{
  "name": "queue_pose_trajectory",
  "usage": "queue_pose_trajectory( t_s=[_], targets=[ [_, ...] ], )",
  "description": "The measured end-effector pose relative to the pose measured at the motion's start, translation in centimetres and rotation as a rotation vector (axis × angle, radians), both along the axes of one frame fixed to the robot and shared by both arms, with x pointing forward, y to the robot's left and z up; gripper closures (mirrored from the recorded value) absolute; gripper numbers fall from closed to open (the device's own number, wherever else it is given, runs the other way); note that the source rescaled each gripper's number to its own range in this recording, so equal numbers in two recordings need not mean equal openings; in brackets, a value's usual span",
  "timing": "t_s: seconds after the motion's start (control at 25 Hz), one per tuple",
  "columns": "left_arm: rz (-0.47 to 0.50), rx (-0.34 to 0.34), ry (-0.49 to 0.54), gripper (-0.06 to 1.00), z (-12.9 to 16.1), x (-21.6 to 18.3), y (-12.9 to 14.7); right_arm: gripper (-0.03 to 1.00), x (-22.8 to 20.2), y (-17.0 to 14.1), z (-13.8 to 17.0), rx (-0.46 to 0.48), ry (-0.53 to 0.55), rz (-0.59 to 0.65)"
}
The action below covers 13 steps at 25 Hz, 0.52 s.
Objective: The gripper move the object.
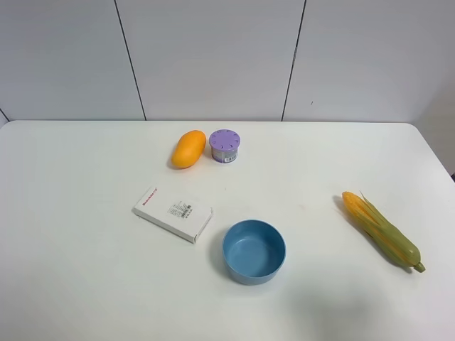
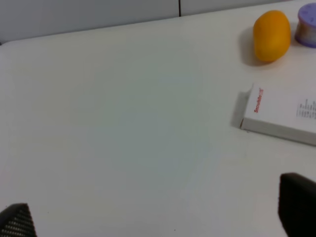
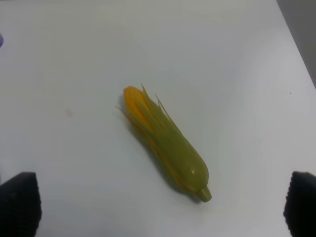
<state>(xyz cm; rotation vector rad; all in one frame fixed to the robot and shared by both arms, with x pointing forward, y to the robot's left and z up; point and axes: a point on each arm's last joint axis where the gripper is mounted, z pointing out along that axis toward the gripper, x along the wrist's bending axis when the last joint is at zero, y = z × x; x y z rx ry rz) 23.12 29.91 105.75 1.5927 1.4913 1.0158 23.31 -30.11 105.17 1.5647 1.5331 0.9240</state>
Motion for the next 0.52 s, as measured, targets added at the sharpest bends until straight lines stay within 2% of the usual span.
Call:
queue_pose_trajectory(
  t_s=[0.52],
  targets=[
    [0.0, 0.0, 0.0, -0.06, 0.0, 0.0, 0.0, -0.03, 0.0, 0.0, 0.0, 0.0, 0.0, 0.0]
  ],
)
